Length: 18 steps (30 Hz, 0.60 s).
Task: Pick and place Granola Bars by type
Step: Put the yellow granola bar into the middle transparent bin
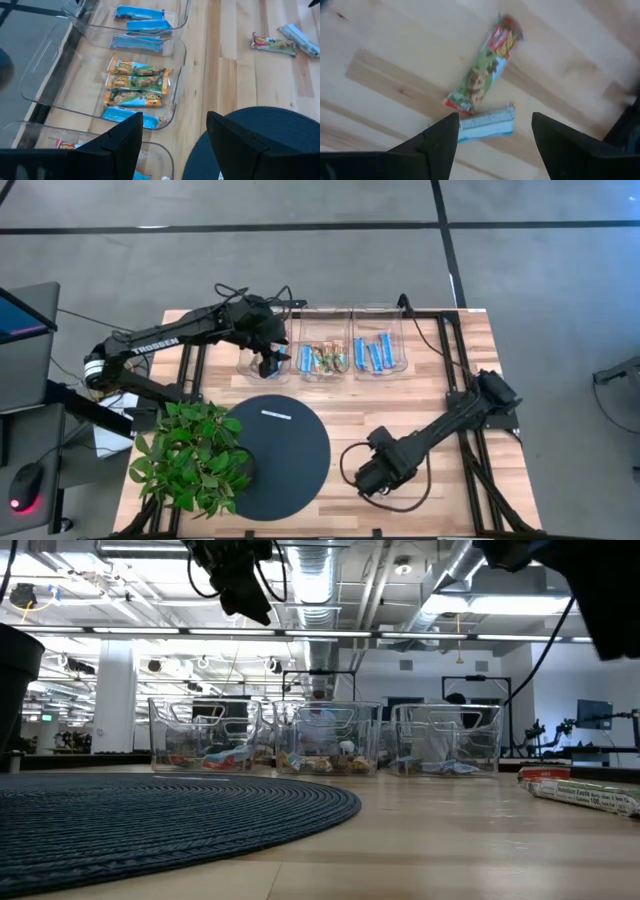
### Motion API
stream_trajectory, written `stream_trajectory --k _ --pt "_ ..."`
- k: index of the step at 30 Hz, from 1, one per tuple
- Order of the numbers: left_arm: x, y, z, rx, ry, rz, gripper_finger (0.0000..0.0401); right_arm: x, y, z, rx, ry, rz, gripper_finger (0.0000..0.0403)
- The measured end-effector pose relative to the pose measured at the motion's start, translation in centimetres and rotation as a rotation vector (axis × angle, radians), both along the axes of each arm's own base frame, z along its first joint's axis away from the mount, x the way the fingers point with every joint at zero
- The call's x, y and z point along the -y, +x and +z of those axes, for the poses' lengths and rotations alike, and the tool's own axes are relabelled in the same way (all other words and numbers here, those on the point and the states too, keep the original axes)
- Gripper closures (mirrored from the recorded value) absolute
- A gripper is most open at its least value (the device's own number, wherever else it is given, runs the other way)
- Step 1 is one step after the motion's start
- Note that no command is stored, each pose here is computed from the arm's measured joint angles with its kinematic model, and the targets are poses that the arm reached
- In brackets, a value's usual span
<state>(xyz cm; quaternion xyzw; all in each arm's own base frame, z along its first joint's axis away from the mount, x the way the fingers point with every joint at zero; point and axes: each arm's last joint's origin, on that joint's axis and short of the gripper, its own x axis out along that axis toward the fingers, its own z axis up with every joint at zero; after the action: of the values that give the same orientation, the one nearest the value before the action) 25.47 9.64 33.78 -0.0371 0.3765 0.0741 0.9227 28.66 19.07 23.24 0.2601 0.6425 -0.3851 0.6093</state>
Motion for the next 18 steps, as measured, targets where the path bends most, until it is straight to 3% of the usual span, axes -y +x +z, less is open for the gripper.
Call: stream_trajectory --k 10,18 --pt "0.1 -0.1 -0.1 -0.014 -0.014 -0.016 0.0186 -1.9 -1.2 -2.0 -0.084 0.11 -0.092 0.0158" --pt "0.1 -0.2 -0.2 -0.032 0.009 -0.047 0.0186 -5.9 -2.4 -2.5 0.028 0.233 -0.074 0.0159"
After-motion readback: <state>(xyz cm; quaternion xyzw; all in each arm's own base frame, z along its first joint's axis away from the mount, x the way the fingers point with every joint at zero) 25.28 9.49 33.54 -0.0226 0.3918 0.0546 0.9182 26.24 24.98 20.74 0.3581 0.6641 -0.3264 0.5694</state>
